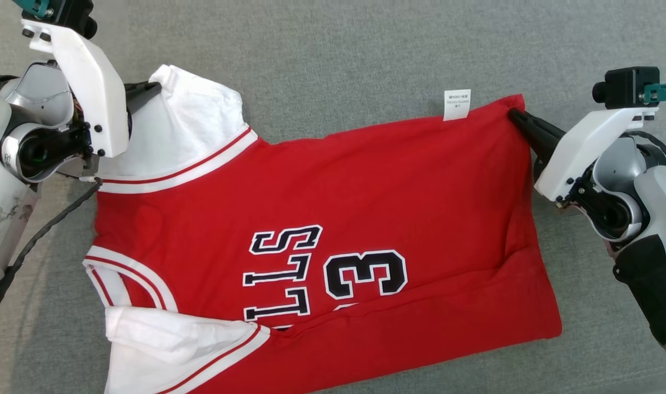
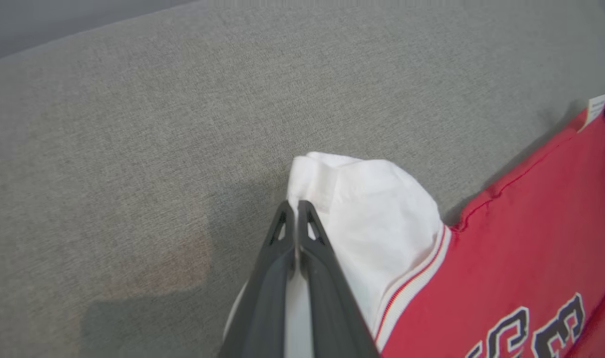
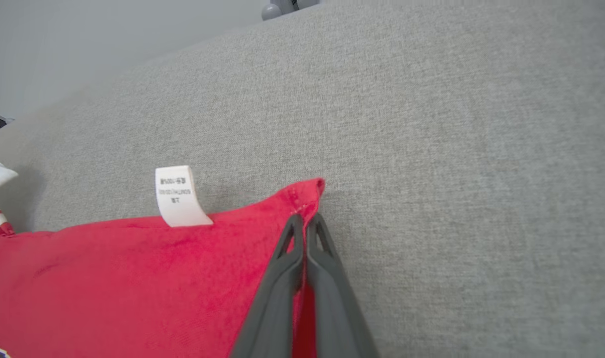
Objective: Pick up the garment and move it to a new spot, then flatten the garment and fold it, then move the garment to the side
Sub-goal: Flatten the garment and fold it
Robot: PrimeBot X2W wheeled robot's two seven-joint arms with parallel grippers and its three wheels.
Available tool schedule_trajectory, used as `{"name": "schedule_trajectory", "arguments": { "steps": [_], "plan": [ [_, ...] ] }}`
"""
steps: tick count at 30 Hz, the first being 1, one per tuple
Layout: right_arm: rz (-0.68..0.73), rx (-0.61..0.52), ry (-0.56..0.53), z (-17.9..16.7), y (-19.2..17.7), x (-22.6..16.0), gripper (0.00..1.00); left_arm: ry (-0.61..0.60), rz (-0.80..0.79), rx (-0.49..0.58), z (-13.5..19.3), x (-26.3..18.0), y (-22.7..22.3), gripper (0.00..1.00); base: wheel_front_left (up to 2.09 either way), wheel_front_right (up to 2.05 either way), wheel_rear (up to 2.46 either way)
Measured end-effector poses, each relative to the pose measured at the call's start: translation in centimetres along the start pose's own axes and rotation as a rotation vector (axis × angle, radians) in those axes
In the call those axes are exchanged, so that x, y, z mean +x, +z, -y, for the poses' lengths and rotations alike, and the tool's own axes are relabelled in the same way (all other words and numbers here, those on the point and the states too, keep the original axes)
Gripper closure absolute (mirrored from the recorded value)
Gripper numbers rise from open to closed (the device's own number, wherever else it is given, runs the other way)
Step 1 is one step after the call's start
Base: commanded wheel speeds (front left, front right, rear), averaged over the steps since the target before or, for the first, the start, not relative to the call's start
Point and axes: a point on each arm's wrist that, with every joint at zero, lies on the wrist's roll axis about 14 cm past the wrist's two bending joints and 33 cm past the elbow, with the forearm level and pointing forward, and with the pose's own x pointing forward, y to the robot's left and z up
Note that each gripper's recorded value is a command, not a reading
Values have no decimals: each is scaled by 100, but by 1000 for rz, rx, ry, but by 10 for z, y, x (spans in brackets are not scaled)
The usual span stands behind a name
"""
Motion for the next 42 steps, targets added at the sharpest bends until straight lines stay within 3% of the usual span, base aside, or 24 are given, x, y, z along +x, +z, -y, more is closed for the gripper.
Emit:
{"name": "schedule_trajectory", "arguments": {
  "steps": [14,21,28,33,42],
  "plan": [
    [41,-15,40,-19,5,-37,100,-46,-55,-20,30,-65,-19,100,0,0,0],
    [-70,-19,91,-36,-12,-52,100,-105,-169,-80,49,-100,-55,100,0,0,0],
    [-171,-103,117,-41,-16,-67,100,-150,-252,-111,71,-123,-84,100,0,0,0],
    [-257,-151,86,-28,-21,-76,100,-136,-317,-139,73,-135,-109,100,0,0,0],
    [-291,-161,61,-17,-27,-75,100,-136,-360,-170,75,-142,-130,100,0,0,0]
  ]
}}
